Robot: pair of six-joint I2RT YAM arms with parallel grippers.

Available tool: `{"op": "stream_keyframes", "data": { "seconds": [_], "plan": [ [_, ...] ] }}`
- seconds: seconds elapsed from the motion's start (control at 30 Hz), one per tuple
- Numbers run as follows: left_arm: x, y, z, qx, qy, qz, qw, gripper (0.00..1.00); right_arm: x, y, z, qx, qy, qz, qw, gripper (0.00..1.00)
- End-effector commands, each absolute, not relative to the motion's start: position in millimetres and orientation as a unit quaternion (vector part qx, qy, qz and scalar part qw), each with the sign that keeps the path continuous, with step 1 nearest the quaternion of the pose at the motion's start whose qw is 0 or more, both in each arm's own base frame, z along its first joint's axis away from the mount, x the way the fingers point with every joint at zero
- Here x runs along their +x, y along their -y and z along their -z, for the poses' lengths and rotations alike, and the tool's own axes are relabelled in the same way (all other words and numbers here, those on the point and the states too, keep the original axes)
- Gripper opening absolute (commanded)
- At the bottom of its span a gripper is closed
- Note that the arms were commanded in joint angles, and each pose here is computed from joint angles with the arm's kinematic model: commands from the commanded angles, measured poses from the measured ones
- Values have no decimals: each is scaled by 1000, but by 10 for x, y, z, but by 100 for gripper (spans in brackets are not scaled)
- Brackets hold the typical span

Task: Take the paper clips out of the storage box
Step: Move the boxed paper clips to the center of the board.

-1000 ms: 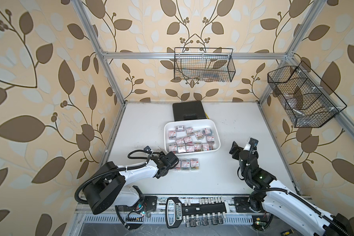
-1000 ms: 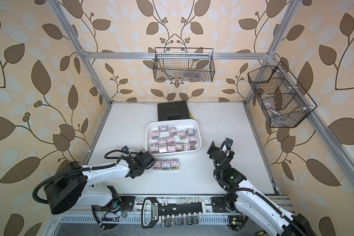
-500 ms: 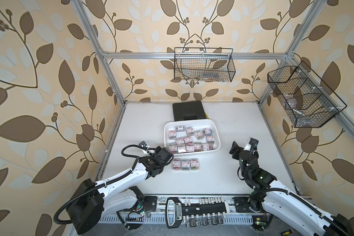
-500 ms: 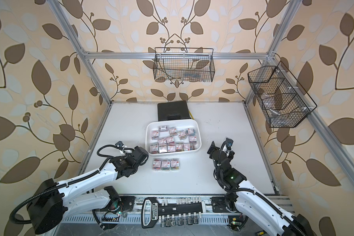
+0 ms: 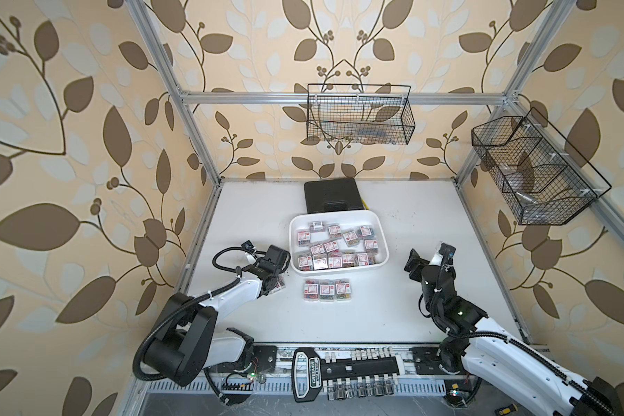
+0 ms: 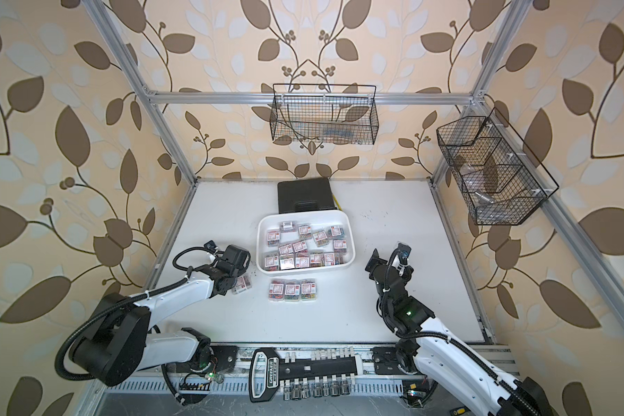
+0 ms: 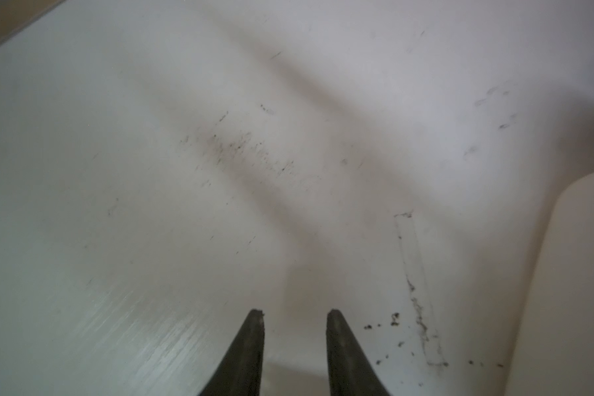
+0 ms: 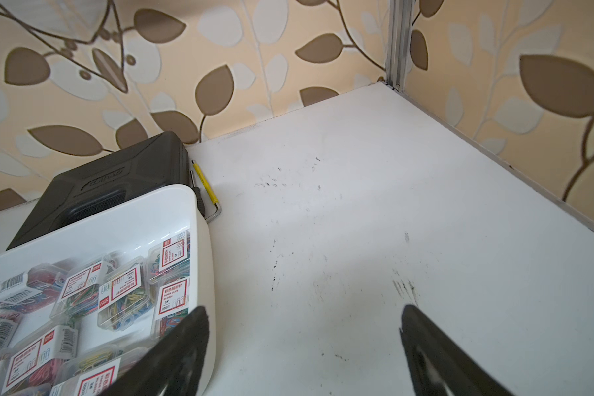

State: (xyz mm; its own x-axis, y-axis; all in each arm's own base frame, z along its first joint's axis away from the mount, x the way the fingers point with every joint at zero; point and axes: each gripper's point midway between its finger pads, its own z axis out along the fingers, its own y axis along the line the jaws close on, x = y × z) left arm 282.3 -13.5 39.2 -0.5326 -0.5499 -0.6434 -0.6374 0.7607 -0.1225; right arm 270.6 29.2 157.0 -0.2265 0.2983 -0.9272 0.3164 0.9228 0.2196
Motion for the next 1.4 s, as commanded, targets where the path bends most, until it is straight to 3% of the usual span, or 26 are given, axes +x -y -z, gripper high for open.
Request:
{"op": "stream_keyframes", "data": {
  "seconds": [0.0, 0.3, 0.57, 0.77, 1.37],
  "plan": [
    [2834, 137, -365, -362, -870, -64, 330, 28, 2695, -283, -1518, 192, -786, 11, 588, 88],
    [2566, 144, -250, -389, -870, -38, 301, 23, 2698, -286, -1519, 191, -786, 11, 588, 88],
    [2408, 304, -183, -368, -889, -73, 263, 18, 2699, -288, -1520, 191, -786, 10, 588, 88],
    [2336, 489, -246, -359, -886, -75, 285, 13, 2699, -289, -1520, 191, -786, 10, 588, 89],
    [2306, 720, -344, -341, -886, -20, 314, 15, 2690, -291, -1524, 190, -785, 7, 589, 89]
  ]
}}
